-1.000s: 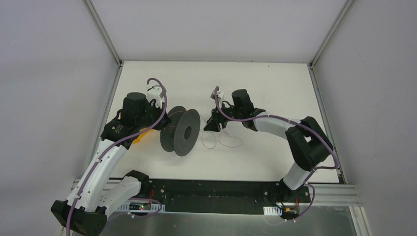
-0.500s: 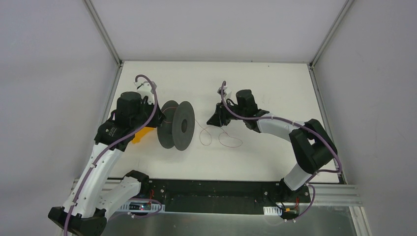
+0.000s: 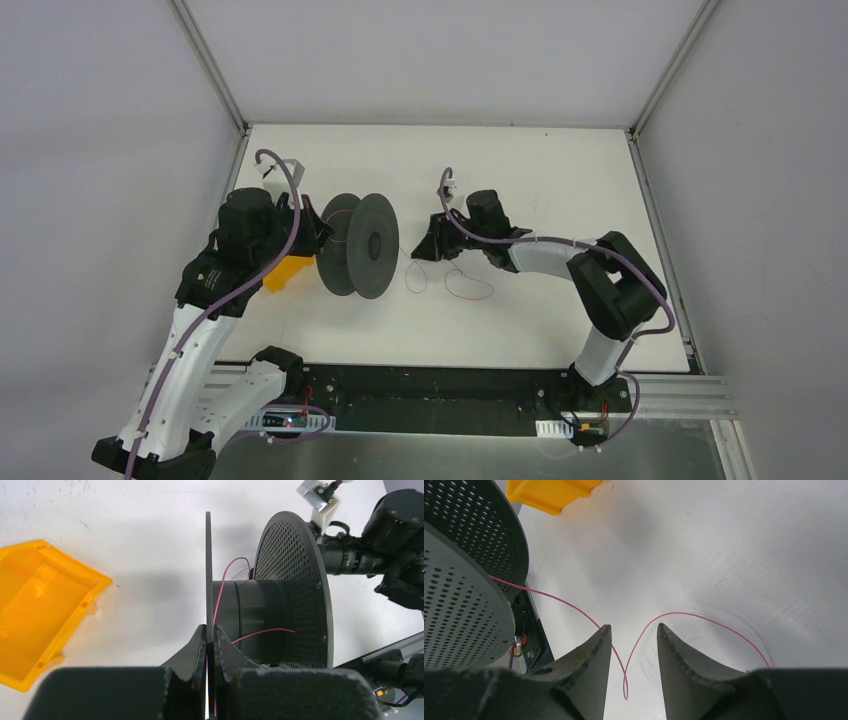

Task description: Wrap the cables

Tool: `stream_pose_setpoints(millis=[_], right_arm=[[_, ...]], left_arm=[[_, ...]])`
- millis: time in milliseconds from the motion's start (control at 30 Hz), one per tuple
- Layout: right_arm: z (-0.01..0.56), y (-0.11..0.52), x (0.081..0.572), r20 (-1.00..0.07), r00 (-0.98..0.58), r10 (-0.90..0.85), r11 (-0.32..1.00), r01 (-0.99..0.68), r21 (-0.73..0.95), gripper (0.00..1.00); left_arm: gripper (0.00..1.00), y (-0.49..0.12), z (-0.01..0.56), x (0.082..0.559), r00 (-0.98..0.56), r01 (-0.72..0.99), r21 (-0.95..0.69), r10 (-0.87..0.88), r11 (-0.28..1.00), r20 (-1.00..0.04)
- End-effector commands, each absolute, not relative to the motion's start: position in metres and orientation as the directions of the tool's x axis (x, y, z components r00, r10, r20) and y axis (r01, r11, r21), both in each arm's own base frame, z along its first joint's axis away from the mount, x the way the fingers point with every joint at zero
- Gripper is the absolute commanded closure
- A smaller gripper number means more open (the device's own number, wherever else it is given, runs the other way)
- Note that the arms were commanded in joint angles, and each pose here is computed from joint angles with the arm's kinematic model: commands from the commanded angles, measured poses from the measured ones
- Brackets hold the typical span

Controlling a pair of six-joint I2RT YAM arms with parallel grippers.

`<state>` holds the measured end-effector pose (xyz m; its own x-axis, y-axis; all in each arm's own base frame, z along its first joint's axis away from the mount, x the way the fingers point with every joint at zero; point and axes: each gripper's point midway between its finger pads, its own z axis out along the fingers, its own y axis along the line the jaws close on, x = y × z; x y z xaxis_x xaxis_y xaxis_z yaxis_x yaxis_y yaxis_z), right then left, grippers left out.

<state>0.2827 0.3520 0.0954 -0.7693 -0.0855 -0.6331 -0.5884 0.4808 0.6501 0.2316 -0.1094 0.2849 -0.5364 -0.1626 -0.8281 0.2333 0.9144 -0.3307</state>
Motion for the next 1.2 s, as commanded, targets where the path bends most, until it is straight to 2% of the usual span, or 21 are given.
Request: stream_pose_setpoints(millis=[0, 533, 700, 833, 1167], right_arm=[[0.106, 0.374, 0.278, -0.639, -0.768, -0.054, 0.417, -0.598, 0.684, 0.58], [0.092, 0.377, 0.241, -0.606, -0.795, -0.024, 0.364, -0.571, 0.736, 0.58], [0.098, 0.359, 0.251, -0.649, -0.76, 0.001, 0.459, -0.577, 0.676, 0.57], [0.1, 0.348, 0.256, -0.681, -0.732, 0.002, 0.516, -0.583, 0.628, 0.51], [0.105, 0.362, 0.242, -0.671, -0.742, -0.024, 0.449, -0.607, 0.656, 0.5]], left_arm=[[1.0, -0.11, 0.322, 0.234, -0.447, 0.246, -0.378, -0.242, 0.892, -0.861], [1.0, -0.104, 0.32, 0.245, -0.404, 0.196, -0.396, -0.294, 0.897, -0.866], [1.0, -0.104, 0.317, 0.244, -0.407, 0.201, -0.388, -0.284, 0.899, -0.868], [1.0, -0.104, 0.313, 0.243, -0.413, 0.203, -0.382, -0.275, 0.901, -0.868], [1.0, -0.104, 0.312, 0.242, -0.414, 0.195, -0.393, -0.288, 0.898, -0.863]])
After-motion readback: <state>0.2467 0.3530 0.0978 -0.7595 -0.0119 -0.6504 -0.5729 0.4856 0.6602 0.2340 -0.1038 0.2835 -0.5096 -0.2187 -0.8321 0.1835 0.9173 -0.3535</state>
